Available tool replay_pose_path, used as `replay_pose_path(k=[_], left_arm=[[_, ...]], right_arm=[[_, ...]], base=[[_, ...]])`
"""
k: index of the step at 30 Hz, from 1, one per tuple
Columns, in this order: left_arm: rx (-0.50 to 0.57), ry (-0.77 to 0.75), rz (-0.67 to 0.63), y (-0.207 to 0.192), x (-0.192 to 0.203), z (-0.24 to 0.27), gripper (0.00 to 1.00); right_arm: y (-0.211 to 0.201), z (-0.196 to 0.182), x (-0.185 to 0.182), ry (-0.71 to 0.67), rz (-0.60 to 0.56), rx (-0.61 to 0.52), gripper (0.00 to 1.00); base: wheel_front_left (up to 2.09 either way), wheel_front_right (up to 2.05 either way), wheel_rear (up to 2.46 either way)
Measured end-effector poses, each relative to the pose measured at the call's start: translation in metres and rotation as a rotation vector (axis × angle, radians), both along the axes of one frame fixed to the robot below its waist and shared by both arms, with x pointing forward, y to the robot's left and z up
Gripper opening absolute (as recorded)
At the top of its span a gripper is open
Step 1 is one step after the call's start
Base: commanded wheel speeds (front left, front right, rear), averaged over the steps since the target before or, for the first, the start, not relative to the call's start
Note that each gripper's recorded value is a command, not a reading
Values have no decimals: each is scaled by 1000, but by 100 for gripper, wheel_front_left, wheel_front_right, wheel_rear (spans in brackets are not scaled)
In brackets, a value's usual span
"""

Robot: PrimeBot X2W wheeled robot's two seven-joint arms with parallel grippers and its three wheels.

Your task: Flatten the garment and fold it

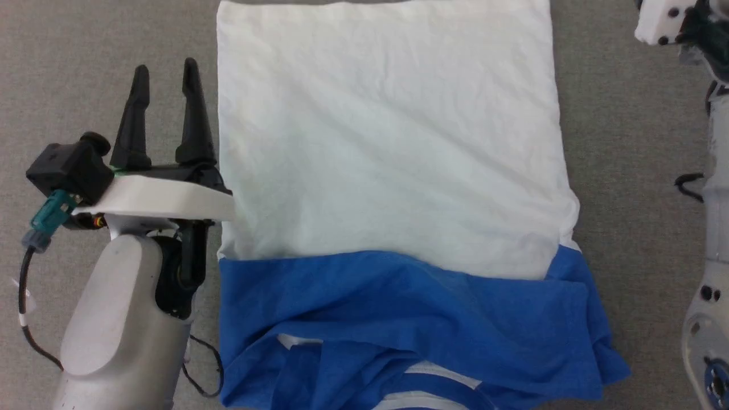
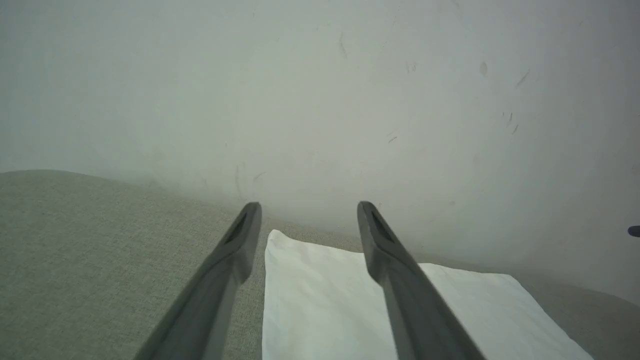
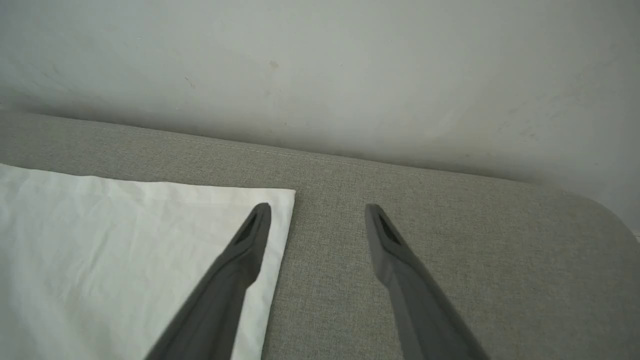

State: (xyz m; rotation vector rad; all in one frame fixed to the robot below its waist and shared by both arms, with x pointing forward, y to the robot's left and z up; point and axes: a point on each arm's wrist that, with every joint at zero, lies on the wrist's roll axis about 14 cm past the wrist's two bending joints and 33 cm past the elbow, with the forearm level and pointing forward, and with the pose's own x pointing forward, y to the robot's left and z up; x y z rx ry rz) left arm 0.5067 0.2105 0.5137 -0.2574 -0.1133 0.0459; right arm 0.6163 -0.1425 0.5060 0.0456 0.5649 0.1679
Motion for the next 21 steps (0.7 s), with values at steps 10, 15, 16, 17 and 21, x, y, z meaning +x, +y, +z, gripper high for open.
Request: replay_pose_path(k=[10, 15, 16, 17, 21], left_arm=[[19, 85, 25, 12, 11, -41, 100], [30, 133, 49, 21, 9, -60, 100], [32, 141, 52, 22, 8, -63, 100], [34, 147, 56, 24, 7, -66, 100], [41, 168, 67, 28, 6, -74, 100]], right_arm=[[21, -82, 25, 325, 85, -213, 100], [35, -116, 25, 427, 137, -260, 100], [37, -123, 24, 446, 145, -265, 100], [39, -128, 23, 458, 153, -271, 100], [44, -139, 24, 494, 170, -280, 100]], base=[[0, 0, 0], [0, 0, 0], [0, 0, 0], [0, 0, 0], [0, 0, 0]])
